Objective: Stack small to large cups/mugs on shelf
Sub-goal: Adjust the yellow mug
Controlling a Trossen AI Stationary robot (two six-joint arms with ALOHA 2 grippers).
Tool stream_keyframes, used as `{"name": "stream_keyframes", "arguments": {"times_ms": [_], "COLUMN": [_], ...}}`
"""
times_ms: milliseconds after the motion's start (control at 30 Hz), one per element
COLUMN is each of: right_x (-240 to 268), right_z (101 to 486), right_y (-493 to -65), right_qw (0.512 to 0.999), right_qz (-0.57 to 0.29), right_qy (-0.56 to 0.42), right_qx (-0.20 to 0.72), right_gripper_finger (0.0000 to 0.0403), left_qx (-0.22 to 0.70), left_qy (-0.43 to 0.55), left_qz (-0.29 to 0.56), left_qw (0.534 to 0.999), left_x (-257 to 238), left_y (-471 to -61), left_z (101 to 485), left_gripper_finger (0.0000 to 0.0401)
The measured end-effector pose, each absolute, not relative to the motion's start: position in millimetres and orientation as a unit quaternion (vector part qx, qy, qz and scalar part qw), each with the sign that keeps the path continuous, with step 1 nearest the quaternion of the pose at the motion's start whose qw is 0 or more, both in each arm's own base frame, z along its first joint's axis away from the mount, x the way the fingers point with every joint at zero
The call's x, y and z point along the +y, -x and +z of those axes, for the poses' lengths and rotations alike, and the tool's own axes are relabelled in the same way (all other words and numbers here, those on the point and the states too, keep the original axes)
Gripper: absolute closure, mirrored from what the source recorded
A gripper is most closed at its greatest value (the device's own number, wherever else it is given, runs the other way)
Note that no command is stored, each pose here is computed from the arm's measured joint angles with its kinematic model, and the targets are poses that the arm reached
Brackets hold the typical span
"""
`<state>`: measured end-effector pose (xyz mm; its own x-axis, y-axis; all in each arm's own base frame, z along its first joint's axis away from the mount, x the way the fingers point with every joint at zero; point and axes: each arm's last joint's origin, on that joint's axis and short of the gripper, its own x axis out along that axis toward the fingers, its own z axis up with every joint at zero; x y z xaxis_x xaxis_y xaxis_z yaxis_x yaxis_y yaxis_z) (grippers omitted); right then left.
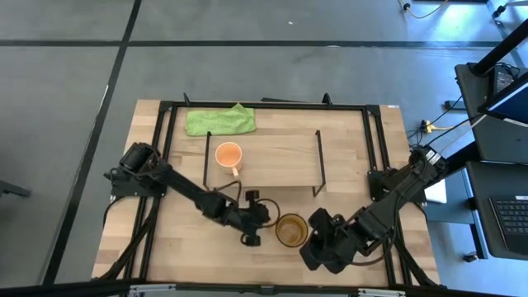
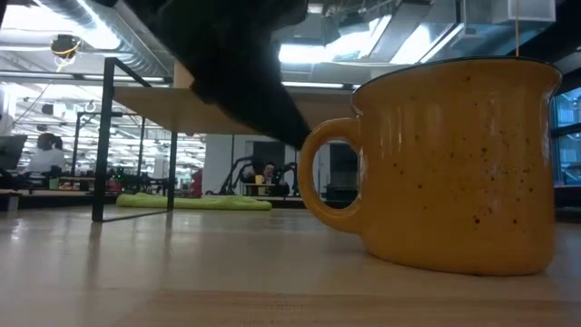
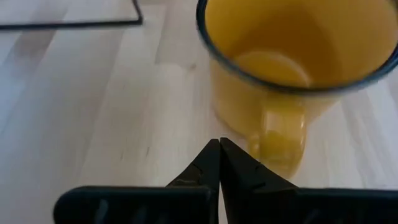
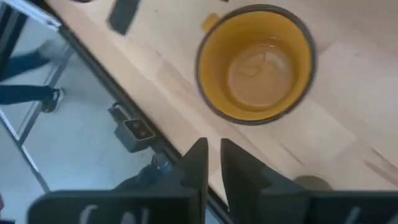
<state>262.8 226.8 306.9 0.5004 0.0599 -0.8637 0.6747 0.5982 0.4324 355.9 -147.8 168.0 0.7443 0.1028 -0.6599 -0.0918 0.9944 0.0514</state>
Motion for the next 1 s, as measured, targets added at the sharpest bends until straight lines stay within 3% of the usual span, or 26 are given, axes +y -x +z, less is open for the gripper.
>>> {"name": "stream_keyframes", "arguments": {"times_ms": [600, 833, 1000], "right_x": [221, 219, 214], "right_z": [302, 272, 255], "right_y": [-256, -256, -262], "right_qw": [0.733, 0.697, 0.701], "right_qz": [-0.240, -0.246, -0.238], "right_qy": [-0.402, -0.409, -0.411], "right_qx": [0.493, 0.535, 0.532], "right_gripper_finger": [0.0385, 0.0385, 0.0377], "left_qx": [0.335, 0.336, 0.336], "left_qy": [0.030, 0.040, 0.051], "left_qz": [-0.032, -0.045, -0.045], "left_qw": [0.941, 0.940, 0.940], "left_x": [-165, -180, -187], "left_y": [-358, -351, -347], "left_z": [168, 168, 168], "left_gripper_finger": [0.0401, 0.0401, 0.0401]}}
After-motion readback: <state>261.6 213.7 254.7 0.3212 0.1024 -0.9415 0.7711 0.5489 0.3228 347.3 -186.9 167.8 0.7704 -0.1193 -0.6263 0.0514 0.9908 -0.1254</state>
